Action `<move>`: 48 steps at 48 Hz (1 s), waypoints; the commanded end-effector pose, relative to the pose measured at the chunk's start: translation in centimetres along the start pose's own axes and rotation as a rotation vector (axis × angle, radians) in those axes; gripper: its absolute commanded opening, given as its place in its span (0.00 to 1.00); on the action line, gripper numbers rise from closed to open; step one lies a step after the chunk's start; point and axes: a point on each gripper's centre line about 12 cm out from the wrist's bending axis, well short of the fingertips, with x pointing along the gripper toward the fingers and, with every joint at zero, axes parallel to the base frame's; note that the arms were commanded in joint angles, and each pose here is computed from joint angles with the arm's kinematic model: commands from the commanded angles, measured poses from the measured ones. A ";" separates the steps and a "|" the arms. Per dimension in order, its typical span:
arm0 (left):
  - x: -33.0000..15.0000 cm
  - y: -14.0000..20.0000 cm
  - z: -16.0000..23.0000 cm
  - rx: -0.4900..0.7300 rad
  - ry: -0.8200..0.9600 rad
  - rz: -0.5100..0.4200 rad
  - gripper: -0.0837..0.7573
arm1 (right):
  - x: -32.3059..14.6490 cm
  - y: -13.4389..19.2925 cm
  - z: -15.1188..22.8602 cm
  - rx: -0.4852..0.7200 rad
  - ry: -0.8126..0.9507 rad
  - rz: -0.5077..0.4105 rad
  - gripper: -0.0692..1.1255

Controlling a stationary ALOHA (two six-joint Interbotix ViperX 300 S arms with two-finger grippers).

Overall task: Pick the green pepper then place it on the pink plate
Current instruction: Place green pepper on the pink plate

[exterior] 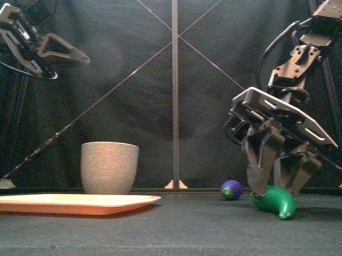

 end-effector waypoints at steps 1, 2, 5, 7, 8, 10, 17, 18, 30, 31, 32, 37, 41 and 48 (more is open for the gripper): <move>0.1 0.0 0.4 -0.004 -0.014 -0.001 0.21 | -0.5 1.5 0.3 -0.031 -0.013 0.039 0.53; 0.1 0.0 0.4 -0.006 -0.014 -0.001 0.21 | -0.6 1.8 0.3 -0.037 -0.016 0.045 0.52; 0.1 0.0 0.4 -0.011 -0.012 0.000 0.20 | -0.9 3.0 0.6 -0.068 -0.029 0.071 0.52; 0.1 0.0 0.4 -0.012 -0.014 0.000 0.21 | -1.1 3.9 0.8 -0.098 -0.041 0.093 0.52; 0.1 0.0 0.4 -0.014 -0.014 0.002 0.21 | -1.3 4.6 0.9 -0.115 -0.049 0.107 0.52; 0.1 0.0 0.5 -0.015 -0.017 0.002 0.21 | -1.7 6.2 1.2 -0.164 -0.070 0.142 0.52; 0.0 0.0 0.5 -0.015 -0.018 0.002 0.21 | -2.9 11.3 2.7 -0.356 -0.180 0.252 0.52; 0.0 0.1 0.5 -0.015 -0.018 0.004 0.21 | -3.0 12.0 3.0 -0.385 -0.200 0.265 0.52; 0.0 0.1 0.6 -0.013 -0.026 0.008 0.21 | -0.4 18.0 6.1 -0.596 -0.326 0.300 0.52; 0.0 0.1 0.6 -0.013 -0.026 0.008 0.21 | 0.0 18.3 6.2 -0.609 -0.329 0.296 0.52; 0.0 0.1 0.5 -0.011 -0.023 0.008 0.21 | 0.4 18.6 6.4 -0.620 -0.335 0.293 0.52; 0.0 0.1 0.3 -0.013 -0.020 0.008 0.21 | 2.3 19.5 7.3 -0.668 -0.351 0.256 0.52; 0.0 0.1 0.2 -0.013 -0.017 0.008 0.20 | 3.4 19.7 7.9 -0.673 -0.348 0.218 0.53; 0.0 0.2 0.0 -0.013 -0.011 0.009 0.21 | 4.7 19.6 8.5 -0.692 -0.338 0.138 0.60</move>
